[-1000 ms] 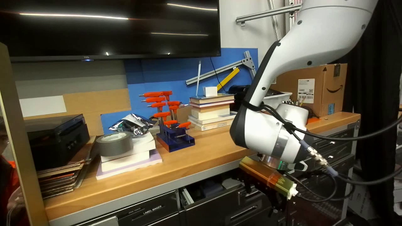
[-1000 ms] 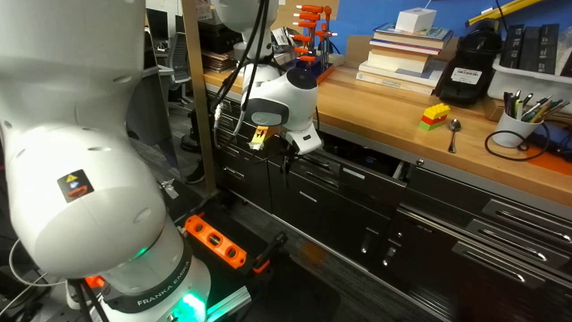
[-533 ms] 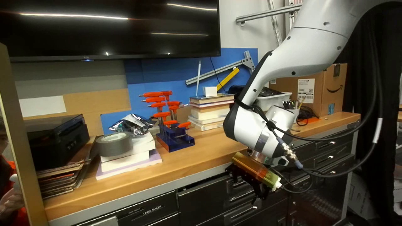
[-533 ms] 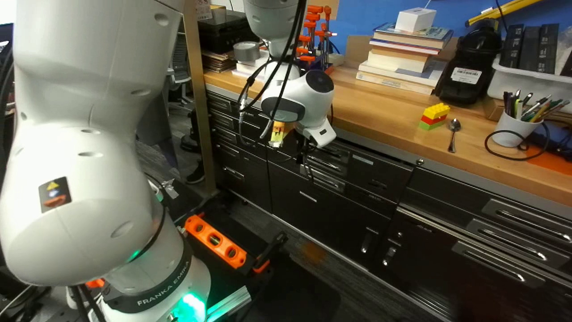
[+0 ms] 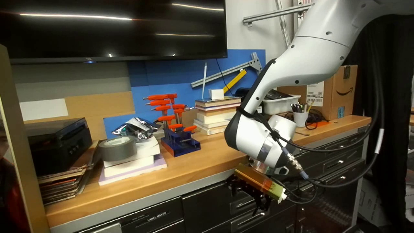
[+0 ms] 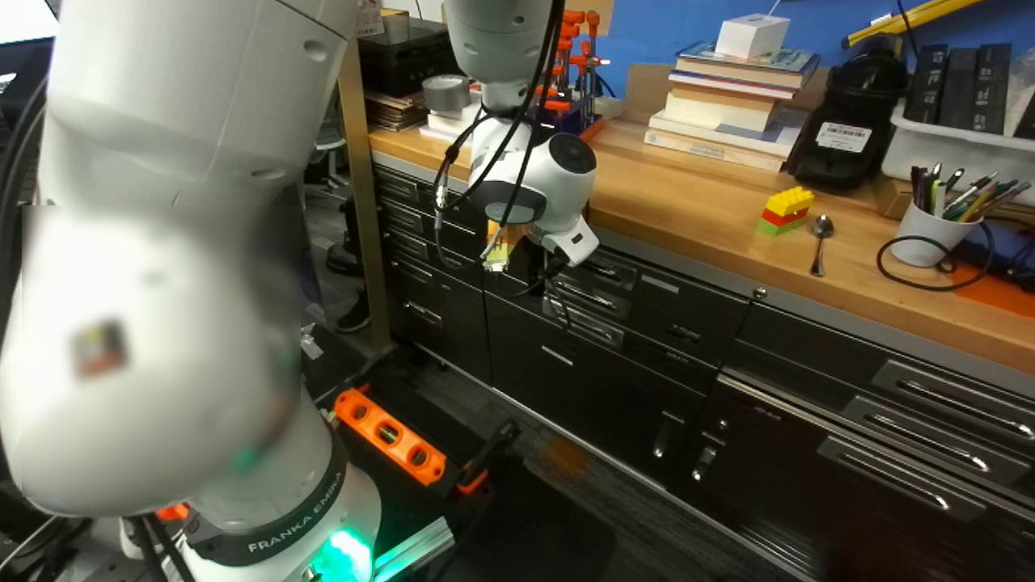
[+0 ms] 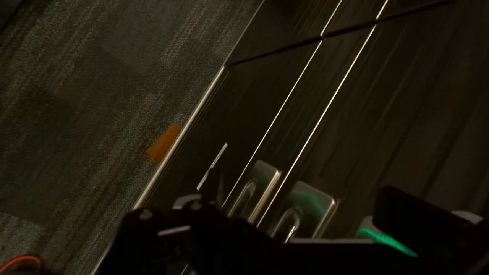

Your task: Put the three black objects in the open drawer then close the drawer

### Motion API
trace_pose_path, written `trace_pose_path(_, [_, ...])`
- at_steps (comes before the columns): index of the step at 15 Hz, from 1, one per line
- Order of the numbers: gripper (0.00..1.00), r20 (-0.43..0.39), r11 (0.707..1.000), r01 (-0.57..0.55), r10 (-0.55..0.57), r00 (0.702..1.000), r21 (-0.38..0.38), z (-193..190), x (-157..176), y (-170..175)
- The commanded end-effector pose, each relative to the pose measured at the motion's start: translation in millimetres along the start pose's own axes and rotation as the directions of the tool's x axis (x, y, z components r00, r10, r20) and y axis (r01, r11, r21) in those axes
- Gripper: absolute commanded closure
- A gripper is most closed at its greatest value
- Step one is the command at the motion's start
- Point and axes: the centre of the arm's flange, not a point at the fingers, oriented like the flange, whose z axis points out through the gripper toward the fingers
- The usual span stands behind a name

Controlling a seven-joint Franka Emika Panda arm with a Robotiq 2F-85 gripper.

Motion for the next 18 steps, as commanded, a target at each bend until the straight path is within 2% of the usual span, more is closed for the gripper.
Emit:
trace_pose_path(1, [0.00, 0.008, 0.987, 0.049, -0.048, 0.999, -0.154, -24, -28, 3])
trace_pose_path(2, [0.00, 0.011, 0.977, 0.059, -0.058, 0.998, -0.205, -40, -42, 9])
trace_pose_path(4, [0.00, 0.076, 0.950, 0.136, -0.119, 0.990, -0.282, -70, -66, 16])
trace_pose_path(6, [0.00, 0.132, 0.906, 0.218, -0.181, 0.975, -0.364, -87, -85, 19])
trace_pose_path(9, [0.00, 0.218, 0.812, 0.363, -0.293, 0.931, -0.457, -121, -111, 16])
trace_pose_path(12, [0.00, 0.294, 0.687, 0.509, -0.416, 0.861, -0.518, -158, -131, 4])
trace_pose_path(15, [0.00, 0.338, 0.585, 0.591, -0.491, 0.803, -0.555, -205, -149, -12])
trace_pose_path(16, [0.00, 0.348, 0.565, 0.603, -0.499, 0.793, -0.563, -224, -155, -18])
trace_pose_path(18, [0.00, 0.360, 0.544, 0.617, -0.510, 0.781, -0.568, -264, -171, -26])
